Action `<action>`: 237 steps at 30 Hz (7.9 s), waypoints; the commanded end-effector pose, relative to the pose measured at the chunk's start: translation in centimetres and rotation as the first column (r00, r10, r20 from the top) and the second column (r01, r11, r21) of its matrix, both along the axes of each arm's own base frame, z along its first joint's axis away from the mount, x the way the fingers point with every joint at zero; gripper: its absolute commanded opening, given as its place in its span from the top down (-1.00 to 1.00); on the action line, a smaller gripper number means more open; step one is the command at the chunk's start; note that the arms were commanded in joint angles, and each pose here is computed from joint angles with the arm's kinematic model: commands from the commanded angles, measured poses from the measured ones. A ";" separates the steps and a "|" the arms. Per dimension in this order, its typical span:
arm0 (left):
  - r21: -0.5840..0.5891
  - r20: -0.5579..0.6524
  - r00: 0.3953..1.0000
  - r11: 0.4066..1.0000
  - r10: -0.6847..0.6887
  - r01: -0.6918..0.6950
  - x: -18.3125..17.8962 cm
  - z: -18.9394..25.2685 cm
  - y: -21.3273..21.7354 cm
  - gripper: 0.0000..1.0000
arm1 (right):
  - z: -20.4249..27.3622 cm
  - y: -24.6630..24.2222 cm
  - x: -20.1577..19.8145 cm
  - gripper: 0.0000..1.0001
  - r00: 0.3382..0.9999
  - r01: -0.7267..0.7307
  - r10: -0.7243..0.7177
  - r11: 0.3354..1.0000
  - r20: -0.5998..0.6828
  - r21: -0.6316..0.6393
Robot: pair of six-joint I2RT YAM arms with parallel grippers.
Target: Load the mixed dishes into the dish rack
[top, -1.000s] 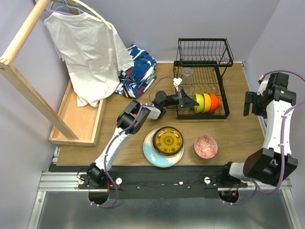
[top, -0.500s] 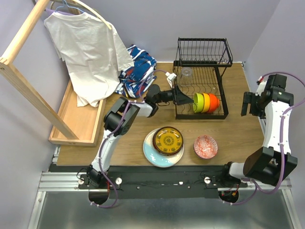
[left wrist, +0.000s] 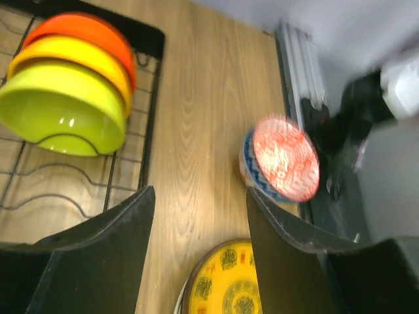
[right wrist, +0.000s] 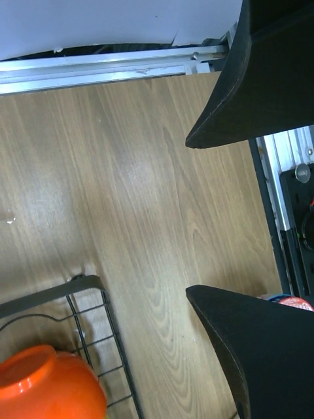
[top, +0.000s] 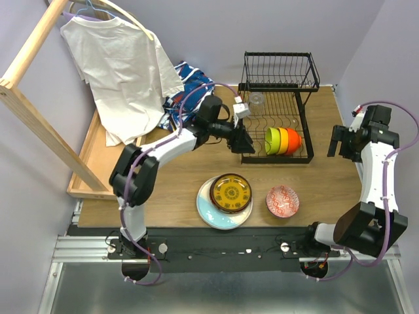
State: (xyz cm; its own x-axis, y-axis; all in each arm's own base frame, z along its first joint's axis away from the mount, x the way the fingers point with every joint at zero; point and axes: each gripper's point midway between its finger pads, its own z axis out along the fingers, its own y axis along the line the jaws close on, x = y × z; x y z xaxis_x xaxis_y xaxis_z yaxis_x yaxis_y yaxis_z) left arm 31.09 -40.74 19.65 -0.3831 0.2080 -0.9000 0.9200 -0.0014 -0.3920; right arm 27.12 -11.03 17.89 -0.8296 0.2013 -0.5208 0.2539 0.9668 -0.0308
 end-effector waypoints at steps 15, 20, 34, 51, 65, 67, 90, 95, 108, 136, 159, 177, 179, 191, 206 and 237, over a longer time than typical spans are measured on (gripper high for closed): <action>0.650 0.450 0.604 0.705 -0.658 0.284 -15.7 -4.9 -1.9 -0.31 | -0.9 2.8 1.4 -0.78 0.996 -0.080 0.088 0.940 -0.009 0.333; 0.660 0.456 0.546 0.679 -0.702 0.321 -16.9 -4.9 -4.7 -0.29 | 0.9 3.2 1.7 -0.79 0.990 -0.123 0.096 0.947 0.103 0.297; 0.724 0.248 0.538 0.523 -0.805 0.450 -18.8 -10.6 -4.9 -0.09 | 0.0 2.9 0.1 -0.81 0.993 -0.117 0.108 0.959 0.049 0.257; 0.709 0.237 0.535 0.521 -0.811 0.475 -19.2 -12.7 -7.1 0.13 | 0.0 2.9 -0.6 -0.82 0.995 -0.099 0.090 0.964 0.045 0.246; 0.644 0.194 0.616 0.573 -0.764 0.507 -20.7 -10.1 -8.0 0.19 | -0.4 2.9 -0.3 -0.82 0.994 -0.110 0.103 0.960 0.040 0.256; 0.631 0.173 0.630 0.576 -0.757 0.520 -21.2 -9.9 -8.0 0.21 | -0.4 2.9 -0.2 -0.82 0.994 -0.109 0.103 0.960 0.039 0.259; 0.565 0.162 0.721 0.662 -0.674 0.493 -21.0 -7.5 -9.2 1.00 | 0.3 3.2 0.1 -0.82 0.995 -0.092 0.079 0.957 0.058 0.275; 0.540 0.195 0.731 0.694 -0.654 0.477 -20.2 -5.2 -8.8 1.00 | 0.2 3.1 0.2 -0.82 0.996 -0.086 0.074 0.956 0.055 0.280; 0.321 0.135 0.862 0.845 -0.488 0.428 -16.7 4.5 -7.3 1.00 | 0.8 1.8 1.5 -0.81 0.996 -0.079 0.069 0.965 0.049 0.248; -0.353 -0.265 0.964 0.933 -0.022 -0.076 6.0 12.1 -1.4 1.00 | 0.0 -2.4 1.5 -0.81 0.989 -0.073 0.085 0.992 -0.124 0.104; -0.274 -0.627 0.752 0.846 0.203 -0.457 10.7 5.1 0.1 1.00 | -1.4 -2.2 -0.2 -0.81 0.982 -0.040 0.057 0.994 -0.180 0.098; -0.281 -0.672 0.716 0.829 0.190 -0.483 9.7 5.0 -4.6 1.00 | -2.1 -1.9 -1.6 -0.81 0.977 -0.038 0.057 0.995 -0.207 0.093; -0.304 -0.662 0.727 0.821 0.182 -0.483 9.8 5.9 -3.8 1.00 | -2.5 -1.8 -1.8 -0.81 0.975 -0.036 0.056 0.995 -0.215 0.095; -0.238 -0.689 0.676 0.799 0.262 -0.552 11.7 3.7 -1.4 1.00 | -2.7 -1.8 -1.5 -0.81 0.978 -0.030 0.049 0.995 -0.204 0.097; -0.137 -0.704 0.641 0.827 0.306 -0.545 11.8 -1.8 -4.1 1.00 | -2.9 -1.7 -2.3 -0.81 0.976 -0.027 0.046 0.996 -0.213 0.090; 0.026 -0.865 0.389 0.802 0.317 -0.597 8.8 -6.3 -5.9 1.00 | -3.7 -1.4 -2.9 -0.81 0.967 -0.021 0.047 0.994 -0.249 0.106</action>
